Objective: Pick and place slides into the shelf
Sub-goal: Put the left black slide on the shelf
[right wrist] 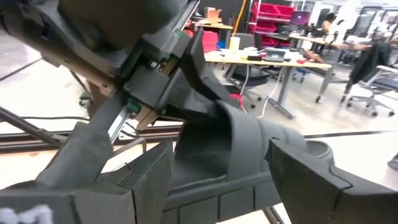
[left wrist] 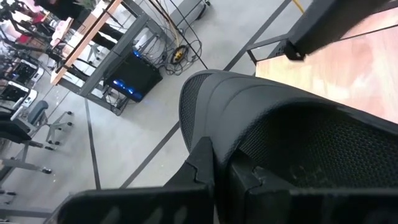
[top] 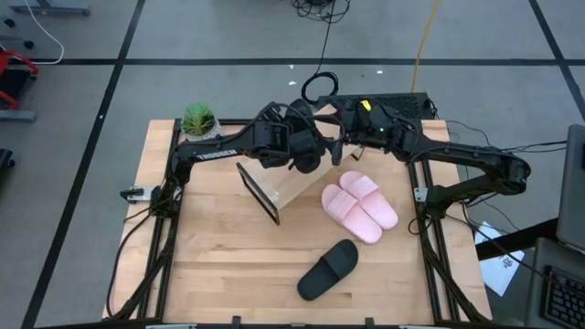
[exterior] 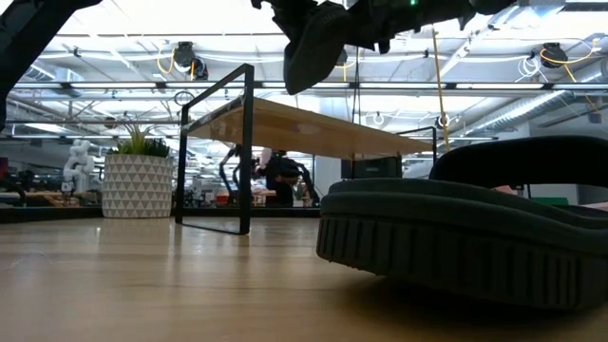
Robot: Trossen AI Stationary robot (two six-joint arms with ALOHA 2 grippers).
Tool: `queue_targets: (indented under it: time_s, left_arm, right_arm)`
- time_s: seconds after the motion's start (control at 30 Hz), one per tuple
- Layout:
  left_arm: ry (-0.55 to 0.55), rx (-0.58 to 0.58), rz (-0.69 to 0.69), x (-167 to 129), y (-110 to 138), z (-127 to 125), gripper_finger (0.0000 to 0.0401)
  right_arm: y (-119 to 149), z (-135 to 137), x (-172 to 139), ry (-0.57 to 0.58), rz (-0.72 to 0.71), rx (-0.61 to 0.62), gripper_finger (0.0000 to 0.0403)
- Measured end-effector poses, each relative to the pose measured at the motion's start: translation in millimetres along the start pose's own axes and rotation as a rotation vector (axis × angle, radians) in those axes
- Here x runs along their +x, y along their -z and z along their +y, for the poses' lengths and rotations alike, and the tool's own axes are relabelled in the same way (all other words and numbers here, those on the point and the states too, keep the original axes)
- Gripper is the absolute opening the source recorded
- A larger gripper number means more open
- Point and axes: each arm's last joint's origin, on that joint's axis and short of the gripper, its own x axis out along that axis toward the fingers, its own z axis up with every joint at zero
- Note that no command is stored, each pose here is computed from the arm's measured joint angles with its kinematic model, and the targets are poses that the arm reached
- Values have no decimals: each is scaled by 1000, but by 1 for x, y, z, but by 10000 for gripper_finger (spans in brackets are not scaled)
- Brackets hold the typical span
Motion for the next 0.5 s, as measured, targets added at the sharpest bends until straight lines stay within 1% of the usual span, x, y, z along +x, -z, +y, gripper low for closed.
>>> queue_targets:
  time_s: [0.17,0.3,0.37,0.5]
  left_arm:
    - [3,22,1,0,0,0,0]
    - [50,64,-13,-5,-1,-5,0]
    - [87,66,-31,-6,-4,-7,0]
    - [101,66,-46,-8,-5,-10,0]
  right_arm:
    - [1,-7,2,-38,6,26,251]
    - [3,-14,4,-17,49,17,251]
    - [-1,-16,7,-15,39,15,251]
    - [-4,-17,8,-10,40,-7,251]
